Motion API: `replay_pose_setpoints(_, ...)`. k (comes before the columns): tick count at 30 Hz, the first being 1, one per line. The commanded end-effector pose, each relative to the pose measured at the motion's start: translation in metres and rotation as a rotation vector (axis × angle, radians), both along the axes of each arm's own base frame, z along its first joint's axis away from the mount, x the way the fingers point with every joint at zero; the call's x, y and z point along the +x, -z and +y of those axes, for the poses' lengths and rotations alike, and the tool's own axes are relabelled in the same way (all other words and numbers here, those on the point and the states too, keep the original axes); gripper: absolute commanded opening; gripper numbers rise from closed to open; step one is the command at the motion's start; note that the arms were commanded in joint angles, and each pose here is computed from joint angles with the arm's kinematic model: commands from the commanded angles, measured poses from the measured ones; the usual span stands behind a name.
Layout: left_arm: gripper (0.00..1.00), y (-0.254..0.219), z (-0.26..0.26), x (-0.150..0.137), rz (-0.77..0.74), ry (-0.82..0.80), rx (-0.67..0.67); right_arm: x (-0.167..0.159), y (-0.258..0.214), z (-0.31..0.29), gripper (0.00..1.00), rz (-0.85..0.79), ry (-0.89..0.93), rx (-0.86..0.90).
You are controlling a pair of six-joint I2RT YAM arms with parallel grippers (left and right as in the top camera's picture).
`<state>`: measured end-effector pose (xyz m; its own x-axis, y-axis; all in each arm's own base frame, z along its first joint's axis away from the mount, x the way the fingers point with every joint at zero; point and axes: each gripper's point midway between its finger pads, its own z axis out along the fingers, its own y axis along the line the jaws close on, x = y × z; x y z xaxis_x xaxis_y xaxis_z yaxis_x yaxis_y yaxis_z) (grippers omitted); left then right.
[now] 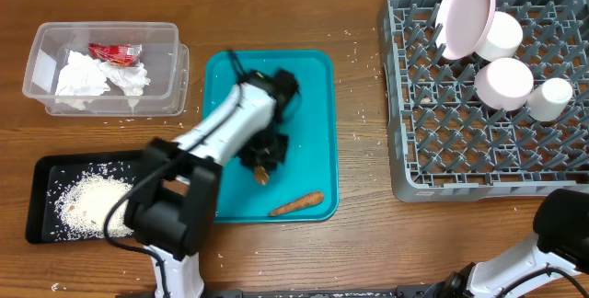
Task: Sort waste into correct bins and load items into the dishwasher
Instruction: 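Grip the food scrap and carry it to the black rice tray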
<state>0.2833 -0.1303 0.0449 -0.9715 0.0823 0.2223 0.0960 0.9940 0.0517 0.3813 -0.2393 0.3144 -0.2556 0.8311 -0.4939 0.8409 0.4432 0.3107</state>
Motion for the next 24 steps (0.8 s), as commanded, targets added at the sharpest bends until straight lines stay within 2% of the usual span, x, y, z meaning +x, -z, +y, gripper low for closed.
replay_pose_setpoints(1, 0.23, -0.023, 0.036, 0.033, -0.057, -0.153, 0.003, -0.005, -0.012, 0.001, 1.0, -0.025, 0.009, -0.022)
replay_pose_setpoints(5, 0.23, -0.04, 0.092, 0.052, -0.089, -0.34, 0.044, -0.005, -0.012, 0.001, 1.0, -0.025, 0.009, -0.022)
replay_pose_setpoints(9, 0.24, -0.046, 0.156, 0.056, -0.098, -0.577, 0.068, -0.005, -0.012, 0.001, 1.0, -0.025, 0.009, -0.022)
replay_pose_setpoints(14, 0.25, -0.047, 0.22, 0.039, -0.069, -0.848, 0.09, -0.005, -0.012, 0.001, 1.0, -0.025, 0.009, -0.022)
replay_pose_setpoints(24, 0.29, -0.047, 0.28, 0.008, -0.033, -1.08, 0.107, -0.005, -0.012, 0.001, 1.0, -0.025, 0.009, -0.022)
